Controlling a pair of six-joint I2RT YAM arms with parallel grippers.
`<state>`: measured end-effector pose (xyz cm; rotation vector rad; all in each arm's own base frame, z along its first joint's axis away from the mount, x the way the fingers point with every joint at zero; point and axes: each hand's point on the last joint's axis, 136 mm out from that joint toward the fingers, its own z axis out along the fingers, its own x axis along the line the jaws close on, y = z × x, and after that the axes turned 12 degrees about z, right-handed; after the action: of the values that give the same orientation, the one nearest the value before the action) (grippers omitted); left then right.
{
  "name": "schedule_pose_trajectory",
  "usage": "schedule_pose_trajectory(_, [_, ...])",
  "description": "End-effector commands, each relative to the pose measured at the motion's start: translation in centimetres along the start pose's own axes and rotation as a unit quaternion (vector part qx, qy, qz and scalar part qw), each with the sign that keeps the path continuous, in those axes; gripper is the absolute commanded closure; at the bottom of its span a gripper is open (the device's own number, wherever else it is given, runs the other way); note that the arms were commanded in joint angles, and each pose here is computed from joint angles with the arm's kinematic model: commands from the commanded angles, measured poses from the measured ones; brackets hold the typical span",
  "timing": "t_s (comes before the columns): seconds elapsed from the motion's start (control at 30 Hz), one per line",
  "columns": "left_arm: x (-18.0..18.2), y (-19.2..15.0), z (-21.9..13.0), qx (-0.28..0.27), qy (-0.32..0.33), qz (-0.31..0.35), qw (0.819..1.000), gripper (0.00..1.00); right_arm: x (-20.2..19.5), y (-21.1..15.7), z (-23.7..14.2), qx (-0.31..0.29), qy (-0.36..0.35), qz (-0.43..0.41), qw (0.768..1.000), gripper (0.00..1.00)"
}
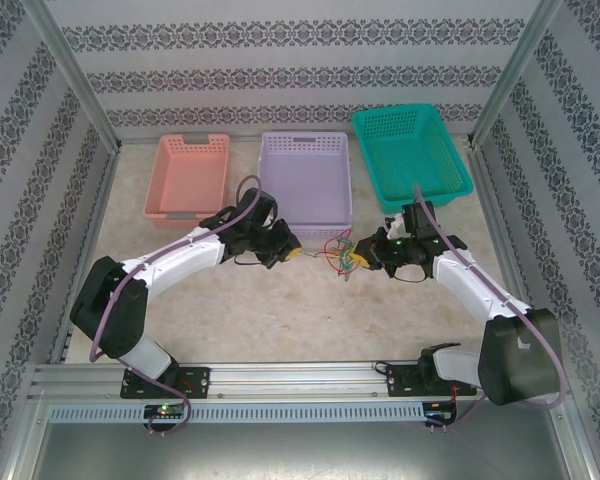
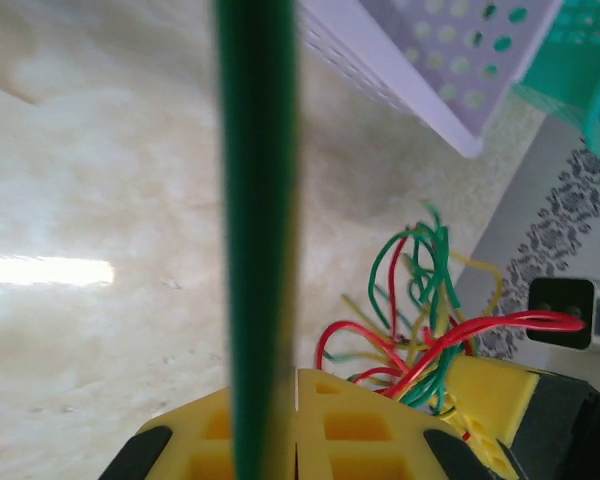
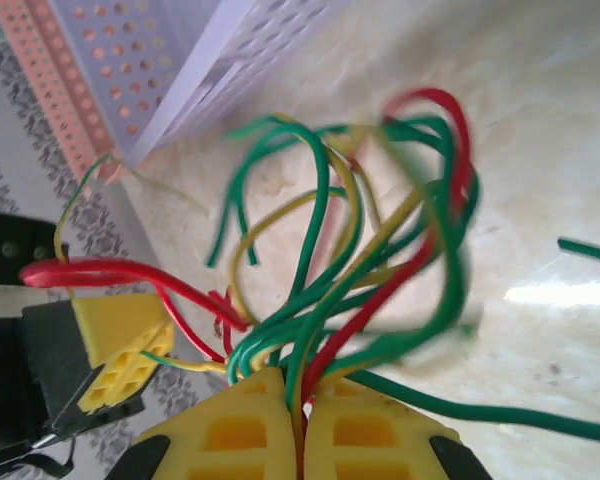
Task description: Untangle the cables
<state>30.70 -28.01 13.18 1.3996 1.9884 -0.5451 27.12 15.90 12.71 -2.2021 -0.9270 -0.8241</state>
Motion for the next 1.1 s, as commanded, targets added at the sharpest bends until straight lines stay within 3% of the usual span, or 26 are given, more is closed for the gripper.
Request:
schedule_pose_trajectory(0.0, [6.2, 0.6, -1.0, -0.002, 0.084, -0.04, 0.996, 1.0, -4.6, 4.1, -0.8, -0.108, -0.094, 0.018, 0.99, 1.0])
schedule_pose_trajectory(0.03, [5.6, 0.4, -0.6, 0.011, 0.07, -0.038, 0.997, 1.0, -4.2, 3.7, -0.3, -0.103, -0.099, 0.001, 0.99, 1.0])
schedule_pose_trajectory(0.1, [4.6, 0.1, -0.6, 0.023, 0.06, -0.027, 0.998, 0.72, -3.7, 3.0, 0.6, -0.095, -0.116, -0.025, 0.988, 1.0])
schedule_pose_trajectory(0.13, [4.1, 0.0, -1.0, 0.023, 0.063, -0.014, 0.998, 0.66, -3.6, 2.8, 0.9, -0.093, -0.127, -0.036, 0.987, 1.0])
schedule_pose_trajectory(0.33, [1.3, 0.3, -4.4, 0.0, 0.092, 0.062, 0.994, 0.45, -3.2, 2.4, 1.7, -0.105, -0.152, -0.063, 0.981, 1.0])
schedule_pose_trajectory(0.57, [0.4, -0.3, -3.0, 0.017, 0.091, 0.079, 0.993, 0.53, -2.5, 2.3, 1.3, -0.114, -0.148, -0.068, 0.98, 1.0])
schedule_pose_trajectory(0.67, [0.1, -2.4, -1.2, 0.045, 0.082, 0.064, 0.994, 0.45, -1.9, 2.3, 0.9, -0.111, -0.121, -0.044, 0.985, 1.0])
schedule_pose_trajectory(0.83, [1.0, -6.0, 2.3, 0.097, 0.067, -0.038, 0.992, 0.26, -1.0, 2.0, 0.7, -0.095, -0.092, 0.016, 0.991, 1.0])
schedule_pose_trajectory(0.97, [2.7, -7.5, 5.4, 0.11, 0.071, -0.097, 0.987, 0.25, -0.9, 1.4, 1.0, -0.076, -0.083, 0.045, 0.993, 1.0])
schedule_pose_trajectory(1.07, [2.9, -6.2, 7.5, 0.085, 0.062, -0.102, 0.989, 0.24, -1.0, 0.6, 1.2, -0.06, -0.077, 0.057, 0.994, 1.0])
